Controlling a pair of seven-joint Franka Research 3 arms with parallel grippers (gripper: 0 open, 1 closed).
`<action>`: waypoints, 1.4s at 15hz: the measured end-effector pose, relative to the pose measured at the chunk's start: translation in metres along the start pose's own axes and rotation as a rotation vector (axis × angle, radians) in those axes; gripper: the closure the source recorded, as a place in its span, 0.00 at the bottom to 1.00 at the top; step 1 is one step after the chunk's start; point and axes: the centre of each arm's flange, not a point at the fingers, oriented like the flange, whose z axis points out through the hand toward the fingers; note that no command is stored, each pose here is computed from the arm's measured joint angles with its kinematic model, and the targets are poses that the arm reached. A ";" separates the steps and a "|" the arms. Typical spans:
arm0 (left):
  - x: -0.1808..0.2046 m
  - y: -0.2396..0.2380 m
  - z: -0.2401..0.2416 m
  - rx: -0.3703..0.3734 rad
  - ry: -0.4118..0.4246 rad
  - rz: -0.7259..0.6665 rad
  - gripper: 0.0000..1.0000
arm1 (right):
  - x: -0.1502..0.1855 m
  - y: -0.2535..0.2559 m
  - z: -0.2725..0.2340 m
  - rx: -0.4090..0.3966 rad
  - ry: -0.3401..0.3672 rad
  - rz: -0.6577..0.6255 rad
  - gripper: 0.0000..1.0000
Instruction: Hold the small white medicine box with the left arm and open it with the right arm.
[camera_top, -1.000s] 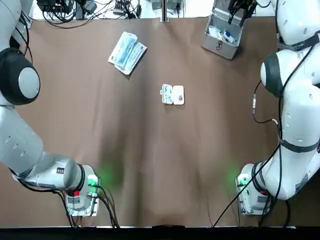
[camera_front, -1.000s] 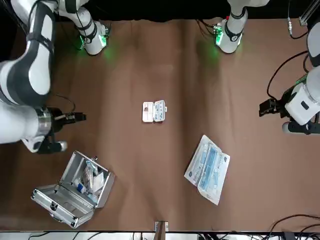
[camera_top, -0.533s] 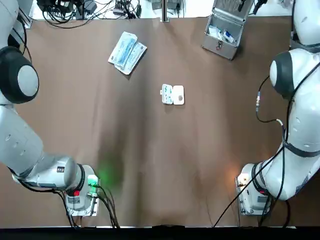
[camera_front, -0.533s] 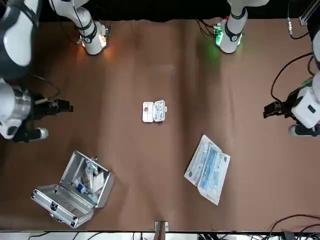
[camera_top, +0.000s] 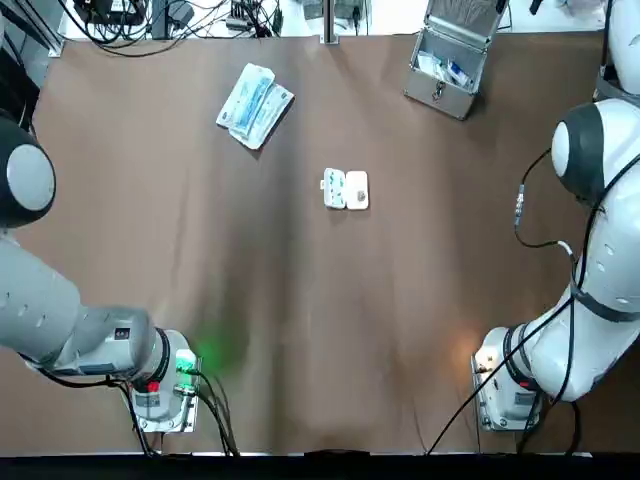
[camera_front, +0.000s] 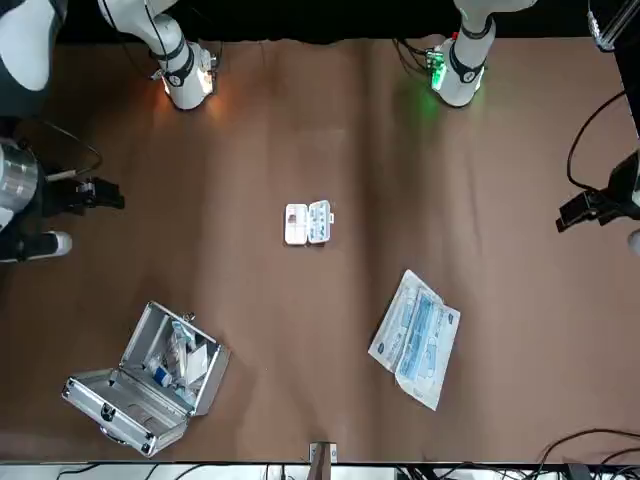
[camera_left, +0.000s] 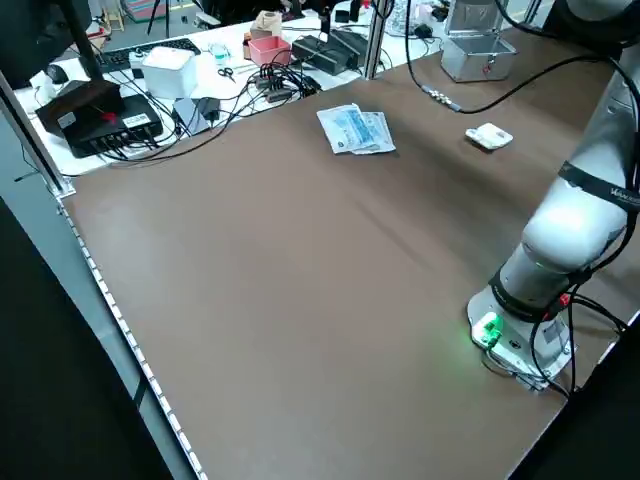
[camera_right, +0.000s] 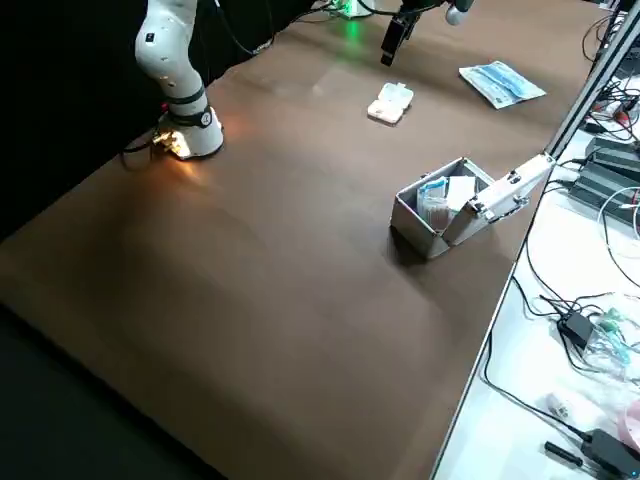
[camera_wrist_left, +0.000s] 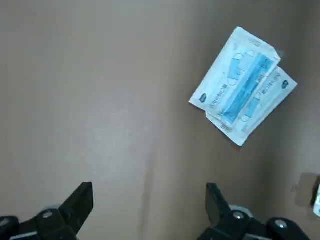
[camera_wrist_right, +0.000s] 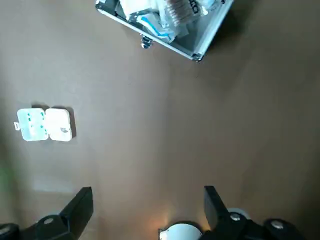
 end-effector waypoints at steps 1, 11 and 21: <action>-0.003 0.005 -0.003 -0.004 0.005 0.008 0.00 | -0.002 0.006 -0.002 -0.003 0.001 0.005 0.02; -0.006 0.003 -0.007 0.012 0.006 0.016 0.00 | -0.034 0.031 -0.042 -0.056 0.080 -0.030 0.02; -0.022 0.049 -0.018 0.050 0.003 0.106 0.00 | -0.073 0.046 -0.047 -0.069 0.212 0.009 0.02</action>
